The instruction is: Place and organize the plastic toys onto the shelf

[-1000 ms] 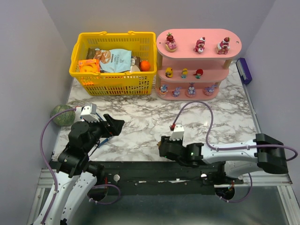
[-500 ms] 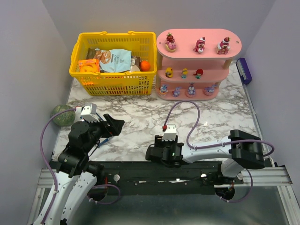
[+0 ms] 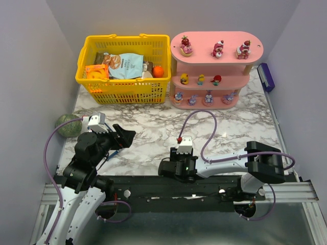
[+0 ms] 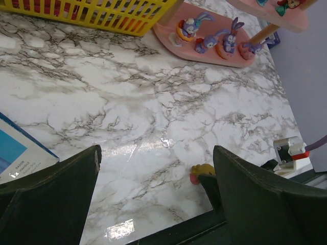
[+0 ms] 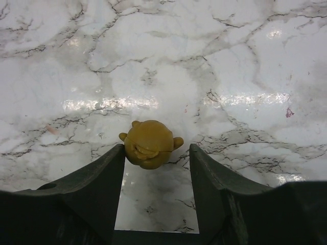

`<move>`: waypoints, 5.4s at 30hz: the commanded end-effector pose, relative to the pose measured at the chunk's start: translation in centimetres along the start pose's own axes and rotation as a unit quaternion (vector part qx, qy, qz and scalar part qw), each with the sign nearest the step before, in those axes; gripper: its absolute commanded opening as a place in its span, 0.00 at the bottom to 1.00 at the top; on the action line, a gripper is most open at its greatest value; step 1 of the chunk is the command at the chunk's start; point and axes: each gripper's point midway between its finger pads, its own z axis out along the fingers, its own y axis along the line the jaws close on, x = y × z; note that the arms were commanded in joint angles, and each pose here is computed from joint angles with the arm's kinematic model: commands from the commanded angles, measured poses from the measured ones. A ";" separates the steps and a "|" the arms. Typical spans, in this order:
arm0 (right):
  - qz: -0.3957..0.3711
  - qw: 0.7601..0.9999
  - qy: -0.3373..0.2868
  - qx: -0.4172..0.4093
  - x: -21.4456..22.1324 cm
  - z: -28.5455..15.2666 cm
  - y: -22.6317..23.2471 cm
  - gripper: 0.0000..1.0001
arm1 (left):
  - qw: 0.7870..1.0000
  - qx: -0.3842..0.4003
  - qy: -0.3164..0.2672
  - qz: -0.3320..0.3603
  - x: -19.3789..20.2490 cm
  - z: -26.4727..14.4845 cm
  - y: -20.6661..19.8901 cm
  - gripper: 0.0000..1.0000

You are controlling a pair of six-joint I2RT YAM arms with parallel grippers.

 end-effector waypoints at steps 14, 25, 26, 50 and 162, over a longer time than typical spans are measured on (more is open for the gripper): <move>0.039 0.998 -0.042 -0.009 -1.9 0.1 2.0 0.56 | 1.000 -0.004 -0.003 0.001 0.0 0.0 0.2 0.99; 0.045 0.998 -0.043 0.004 -1.1 0.8 1.8 0.52 | 1.000 -0.002 -0.004 0.001 0.0 -0.1 0.2 0.99; 0.045 0.998 -0.044 0.005 -1.1 0.8 1.8 0.52 | 1.000 -0.002 -0.003 0.001 0.0 -0.1 0.1 0.99; 0.060 0.992 -0.099 0.049 -7.2 2.2 -3.2 0.24 | 1.000 -0.001 -0.003 0.002 0.0 -0.1 0.1 0.99; 0.037 0.968 -0.197 0.152 -34.4 12.2 -27.0 0.52 | 1.000 -0.009 0.017 -0.001 0.6 0.7 0.4 0.99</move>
